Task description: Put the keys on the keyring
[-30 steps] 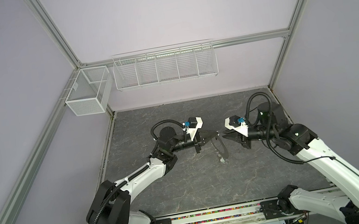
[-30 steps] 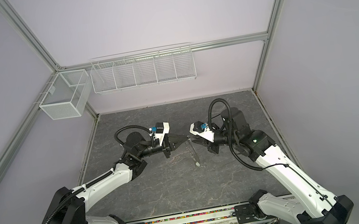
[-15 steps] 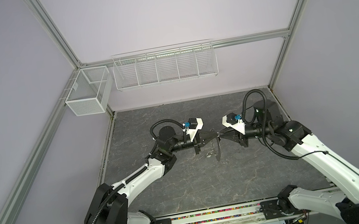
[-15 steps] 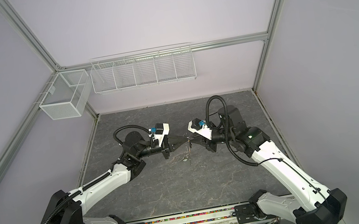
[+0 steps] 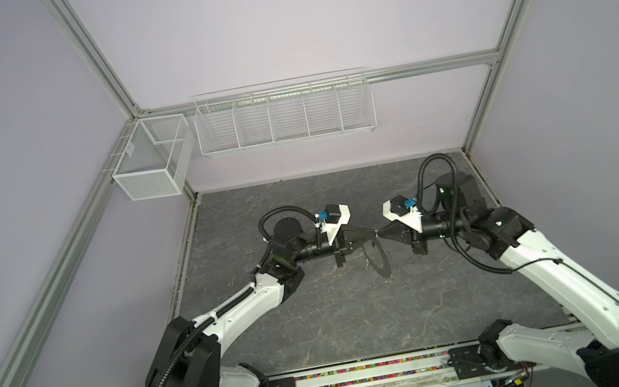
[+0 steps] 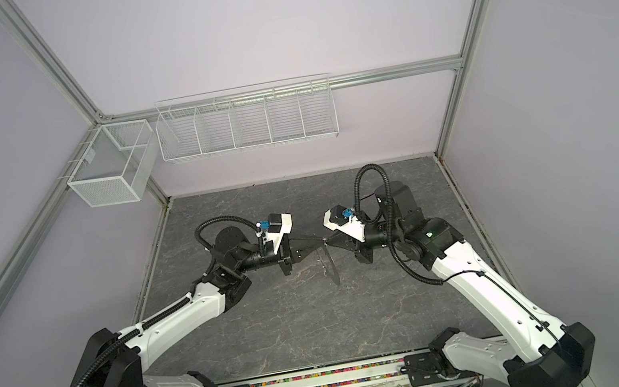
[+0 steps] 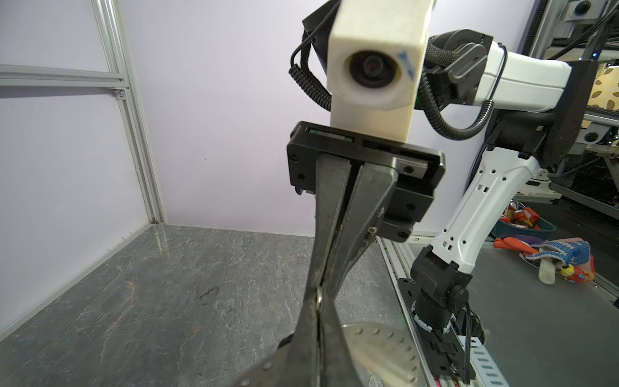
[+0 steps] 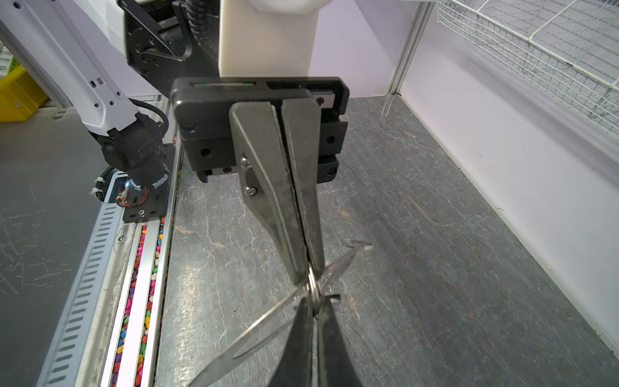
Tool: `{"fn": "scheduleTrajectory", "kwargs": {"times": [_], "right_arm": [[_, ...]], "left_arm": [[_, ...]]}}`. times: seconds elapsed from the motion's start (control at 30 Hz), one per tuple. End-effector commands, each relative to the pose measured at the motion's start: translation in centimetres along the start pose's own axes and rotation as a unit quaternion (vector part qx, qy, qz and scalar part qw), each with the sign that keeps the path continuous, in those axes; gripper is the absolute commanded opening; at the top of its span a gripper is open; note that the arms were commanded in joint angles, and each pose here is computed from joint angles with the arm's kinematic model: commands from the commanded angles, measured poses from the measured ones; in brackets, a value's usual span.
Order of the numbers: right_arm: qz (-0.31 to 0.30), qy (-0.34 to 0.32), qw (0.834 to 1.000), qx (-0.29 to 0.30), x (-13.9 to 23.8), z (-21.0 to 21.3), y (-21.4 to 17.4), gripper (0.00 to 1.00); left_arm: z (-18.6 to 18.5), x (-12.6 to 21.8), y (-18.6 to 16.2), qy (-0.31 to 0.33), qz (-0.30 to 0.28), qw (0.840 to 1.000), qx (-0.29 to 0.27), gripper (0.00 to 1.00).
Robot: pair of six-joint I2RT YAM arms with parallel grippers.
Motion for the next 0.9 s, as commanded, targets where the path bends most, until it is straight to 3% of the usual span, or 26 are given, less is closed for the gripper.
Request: {"fn": "scheduleTrajectory", "kwargs": {"times": [0.0, 0.13, 0.2, 0.4, 0.53, 0.77, 0.87], "right_arm": [[-0.013, 0.021, 1.000, 0.016, 0.1, 0.5, 0.5, 0.07], [0.022, 0.006, 1.000, 0.000, 0.3, 0.3, -0.3, 0.07], [0.042, 0.003, 0.999, -0.013, 0.2, 0.3, -0.9, 0.07], [0.097, 0.019, 0.994, -0.053, -0.5, 0.0, -2.1, 0.06], [0.100, 0.014, 0.993, -0.057, -0.4, -0.3, -1.8, 0.07], [0.094, 0.018, 0.994, -0.059, -0.6, -0.3, -1.5, 0.07], [0.093, 0.021, 0.994, -0.060, -0.7, -0.2, -1.4, 0.07]], "left_arm": [[0.2, -0.2, 1.8, 0.009, -0.003, 0.999, -0.031, 0.10], [0.7, 0.6, 1.3, 0.070, 0.058, 0.993, -0.069, 0.32], [0.7, 1.2, 1.4, 0.097, 0.092, 0.986, -0.096, 0.35], [-1.0, 1.2, 1.6, 0.130, 0.204, 0.951, -0.195, 0.30], [-1.4, 0.5, 1.1, 0.135, 0.256, 0.931, -0.222, 0.28], [-1.2, -1.2, -0.2, 0.142, 0.293, 0.914, -0.242, 0.26], [-1.1, -1.7, 0.2, 0.145, 0.280, 0.919, -0.237, 0.26]]}}
Point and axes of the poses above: each gripper's point midway between its finger pads, its own x axis back along the fingers, its own z axis along the line the jaws close on, y = z × x, the point moved 6 cm from there along x, back along the fingers, and after that the axes turned 5 degrees about x, right-handed, at the moved point
